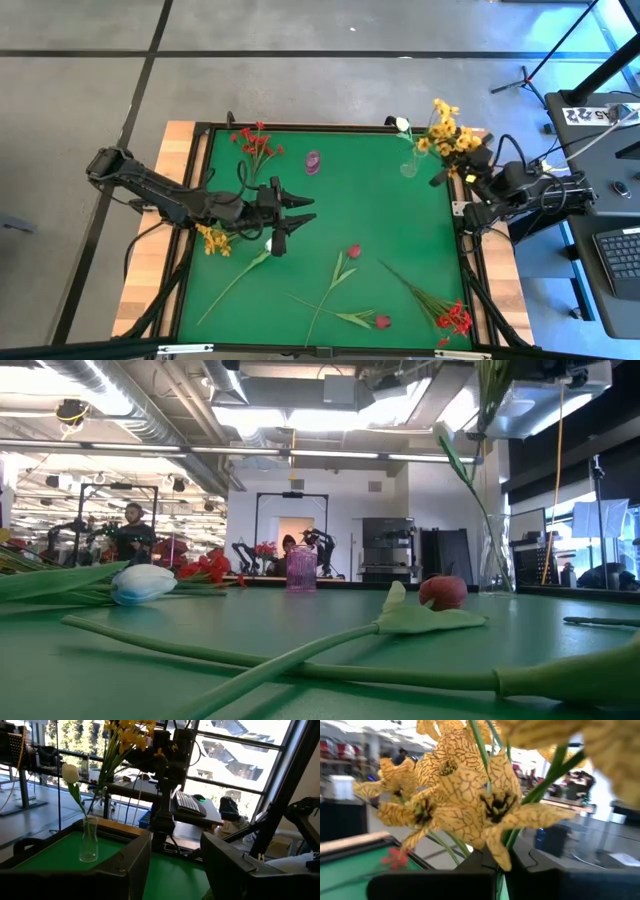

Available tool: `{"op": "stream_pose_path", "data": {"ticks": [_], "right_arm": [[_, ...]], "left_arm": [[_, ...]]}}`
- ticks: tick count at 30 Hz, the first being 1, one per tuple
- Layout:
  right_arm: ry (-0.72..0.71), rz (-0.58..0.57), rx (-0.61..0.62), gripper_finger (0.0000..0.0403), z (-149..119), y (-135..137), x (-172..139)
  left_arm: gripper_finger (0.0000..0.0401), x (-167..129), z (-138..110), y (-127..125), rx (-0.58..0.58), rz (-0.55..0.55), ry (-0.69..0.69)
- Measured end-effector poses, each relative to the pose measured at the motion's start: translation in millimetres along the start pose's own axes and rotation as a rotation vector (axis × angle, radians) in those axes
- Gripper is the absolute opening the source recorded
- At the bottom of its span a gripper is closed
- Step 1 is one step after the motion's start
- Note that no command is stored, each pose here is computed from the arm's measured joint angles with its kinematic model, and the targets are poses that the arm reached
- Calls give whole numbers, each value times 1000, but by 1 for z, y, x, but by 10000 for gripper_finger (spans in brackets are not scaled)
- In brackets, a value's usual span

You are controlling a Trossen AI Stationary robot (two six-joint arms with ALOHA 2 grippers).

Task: Sort flowers into vase by color
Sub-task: Put the right yellow flowers into the transparent vase

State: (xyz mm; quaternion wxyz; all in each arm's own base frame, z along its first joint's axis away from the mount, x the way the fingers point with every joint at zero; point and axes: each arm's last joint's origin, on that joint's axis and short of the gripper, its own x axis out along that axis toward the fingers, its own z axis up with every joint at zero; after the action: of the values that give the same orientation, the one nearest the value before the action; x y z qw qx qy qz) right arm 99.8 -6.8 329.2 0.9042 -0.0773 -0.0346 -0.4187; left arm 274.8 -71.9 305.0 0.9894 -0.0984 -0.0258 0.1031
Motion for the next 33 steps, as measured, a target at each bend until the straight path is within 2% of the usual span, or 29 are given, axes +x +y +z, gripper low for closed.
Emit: {"op": "stream_pose_path", "data": {"ticks": [9, 23, 33], "right_arm": [[87, -150, -66, 10, -7, -3, 0], [158, -157, -115, 11, -22, -2, 0], [229, -154, -53, 11, -36, -10, 10]], "left_arm": [[167, 0, -4, 1, 2, 6, 34], [167, 0, -4, 1, -6, 6, 34], [167, 0, -4, 1, -6, 7, 36]]}}
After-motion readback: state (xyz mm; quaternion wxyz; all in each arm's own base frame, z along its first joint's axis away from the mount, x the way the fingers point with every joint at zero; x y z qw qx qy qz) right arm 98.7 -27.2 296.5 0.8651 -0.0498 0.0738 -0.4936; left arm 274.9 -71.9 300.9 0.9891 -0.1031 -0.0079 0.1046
